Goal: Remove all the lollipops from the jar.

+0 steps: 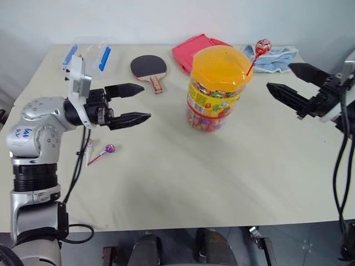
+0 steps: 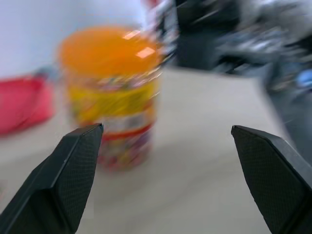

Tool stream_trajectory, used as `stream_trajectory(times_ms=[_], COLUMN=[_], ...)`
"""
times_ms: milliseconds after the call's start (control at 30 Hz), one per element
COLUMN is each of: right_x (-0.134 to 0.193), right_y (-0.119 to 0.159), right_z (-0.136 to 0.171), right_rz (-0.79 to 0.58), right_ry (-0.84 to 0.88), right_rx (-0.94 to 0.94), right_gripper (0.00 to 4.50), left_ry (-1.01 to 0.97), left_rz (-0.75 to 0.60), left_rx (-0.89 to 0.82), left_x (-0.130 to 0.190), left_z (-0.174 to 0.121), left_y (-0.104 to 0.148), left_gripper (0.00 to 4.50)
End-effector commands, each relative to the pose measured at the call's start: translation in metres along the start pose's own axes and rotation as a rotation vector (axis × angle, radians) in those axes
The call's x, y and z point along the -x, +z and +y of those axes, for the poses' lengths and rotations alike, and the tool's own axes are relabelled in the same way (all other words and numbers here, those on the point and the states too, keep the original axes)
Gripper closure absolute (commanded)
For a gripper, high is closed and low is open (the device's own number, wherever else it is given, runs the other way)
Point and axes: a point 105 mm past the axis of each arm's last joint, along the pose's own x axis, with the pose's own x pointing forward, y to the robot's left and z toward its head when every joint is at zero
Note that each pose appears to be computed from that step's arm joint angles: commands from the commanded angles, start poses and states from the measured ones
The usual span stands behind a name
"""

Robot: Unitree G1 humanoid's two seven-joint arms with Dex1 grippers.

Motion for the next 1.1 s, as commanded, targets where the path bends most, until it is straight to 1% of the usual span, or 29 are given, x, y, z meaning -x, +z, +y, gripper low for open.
stream_trajectory(times_ms=[33, 200, 300, 367, 433, 633, 767, 800, 1000, 1100], right_x=[-0.015, -0.034, -0.043, -0.051, -0.054, -0.059, -0.061, -0.062, -0.064, -0.062], right_y=[0.009, 0.008, 0.007, 0.006, 0.008, 0.014, 0.024, 0.026, 0.047, 0.064], right_z=[0.004, 0.005, 0.000, -0.005, -0.007, -0.010, -0.017, -0.018, -0.023, -0.024], right_rz=[-0.035, -0.055, -0.059, -0.056, -0.072, -0.083, -0.101, -0.106, -0.153, -0.180], right_ry=[0.047, 0.078, 0.062, 0.044, 0.036, 0.034, 0.004, 0.002, -0.018, -0.031], right_rx=[0.024, 0.019, 0.015, -0.006, -0.021, -0.019, 0.004, 0.009, 0.038, 0.066], right_gripper=[0.00, 0.00, 0.00, 0.37, 0.84, 2.85, 4.26, 4.44, 4.44, 4.44], left_ry=[-0.087, -0.092, -0.076, -0.033, -0.020, 0.014, 0.026, 0.028, 0.030, 0.023], left_rz=[-0.129, -0.139, -0.148, -0.151, -0.155, -0.155, -0.132, -0.134, -0.127, -0.130], left_rx=[-0.102, -0.134, -0.146, -0.160, -0.162, -0.172, -0.165, -0.165, -0.158, -0.150], left_x=[0.001, 0.000, -0.002, -0.003, -0.005, -0.006, -0.006, -0.006, -0.008, -0.009], left_z=[-0.006, -0.004, -0.001, 0.003, 0.004, 0.006, 0.008, 0.008, 0.010, 0.011], left_y=[0.018, 0.015, 0.016, 0.017, 0.018, 0.018, 0.013, 0.013, 0.011, 0.011], left_gripper=[0.04, 0.04, 0.04, 0.00, 0.00, 0.00, 0.00, 0.00, 0.00, 0.00])
